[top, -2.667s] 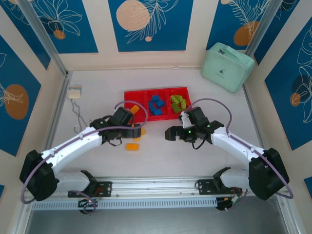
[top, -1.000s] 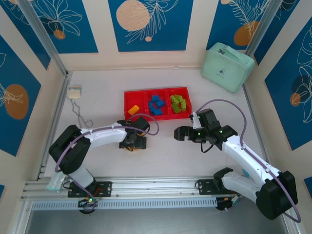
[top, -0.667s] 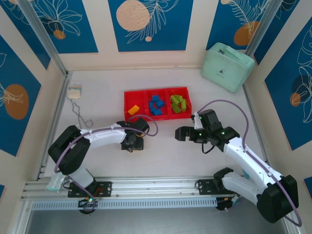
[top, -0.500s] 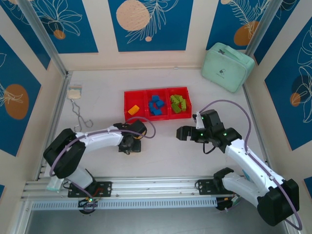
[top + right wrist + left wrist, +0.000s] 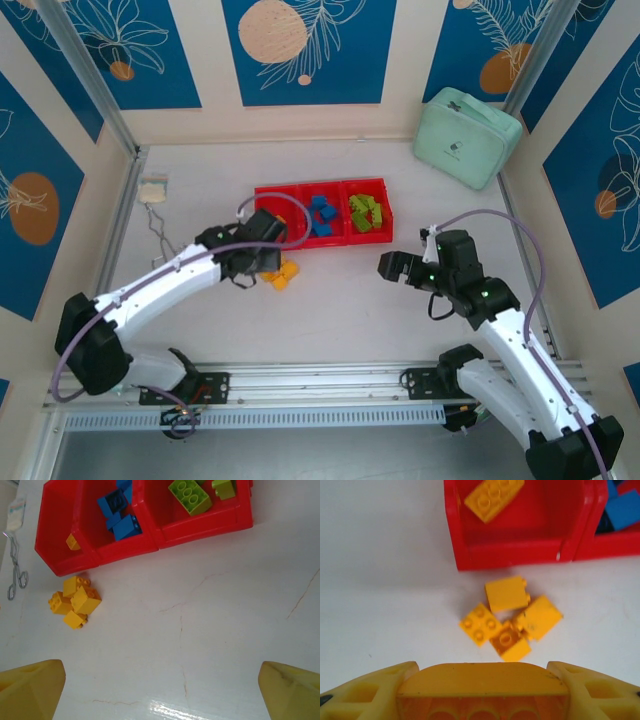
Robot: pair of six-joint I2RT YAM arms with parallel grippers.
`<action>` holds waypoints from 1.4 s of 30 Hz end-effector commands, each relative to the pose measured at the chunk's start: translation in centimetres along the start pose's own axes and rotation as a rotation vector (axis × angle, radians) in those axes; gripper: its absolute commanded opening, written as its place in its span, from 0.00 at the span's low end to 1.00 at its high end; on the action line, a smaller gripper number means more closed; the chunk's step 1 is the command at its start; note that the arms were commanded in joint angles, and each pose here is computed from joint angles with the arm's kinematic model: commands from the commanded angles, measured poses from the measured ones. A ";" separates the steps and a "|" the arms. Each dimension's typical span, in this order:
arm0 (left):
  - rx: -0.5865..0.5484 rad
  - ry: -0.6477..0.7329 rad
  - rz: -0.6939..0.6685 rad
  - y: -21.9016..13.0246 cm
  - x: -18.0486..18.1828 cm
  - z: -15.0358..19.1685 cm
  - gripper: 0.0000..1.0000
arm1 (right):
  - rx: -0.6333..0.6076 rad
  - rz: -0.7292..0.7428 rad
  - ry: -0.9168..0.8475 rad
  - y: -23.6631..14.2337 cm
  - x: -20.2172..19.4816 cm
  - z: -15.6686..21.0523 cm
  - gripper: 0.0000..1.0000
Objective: Sort the legos into containers by color
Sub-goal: Pick up the lego from the middle-left of the table, then place the lego in the container.
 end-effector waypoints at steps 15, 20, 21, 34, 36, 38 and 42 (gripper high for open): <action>0.003 0.030 -0.112 9.7 -4.5 -13.6 0.51 | -0.056 0.032 -0.017 -2.4 -1.4 1.1 0.99; 0.047 -0.062 -0.092 12.9 -4.3 -14.0 0.50 | -0.056 0.019 -0.025 -2.4 -1.2 1.2 0.99; 0.050 -0.075 -0.092 13.3 -4.2 -14.1 0.50 | -0.057 0.019 -0.026 -2.3 -1.3 1.2 0.99; 0.034 -0.082 -0.052 12.6 -4.5 -14.6 0.77 | -0.053 -0.001 -0.040 -2.0 -1.0 1.0 0.99; 0.017 -0.085 -0.055 12.2 -4.3 -14.9 0.81 | -0.050 -0.004 -0.038 -2.0 -1.0 1.1 0.99; -0.026 -0.106 -0.050 11.6 -4.2 -15.5 0.90 | -0.051 -0.004 -0.038 -2.0 -1.0 1.0 0.99; -0.116 -0.156 0.046 9.7 -4.4 -15.6 0.99 | -0.050 0.002 -0.034 -1.9 -1.2 1.0 0.99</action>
Point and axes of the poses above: each hand's point on the last joint's axis, 136 mm out from that joint toward the fingers, its own y axis out along the fingers, its own x axis along the line the jaws close on, z = x × y, the point moved 2 cm from there along -y, back along the fingers, and after that the axes turned 1 degree about -y, right-handed, at the moved point
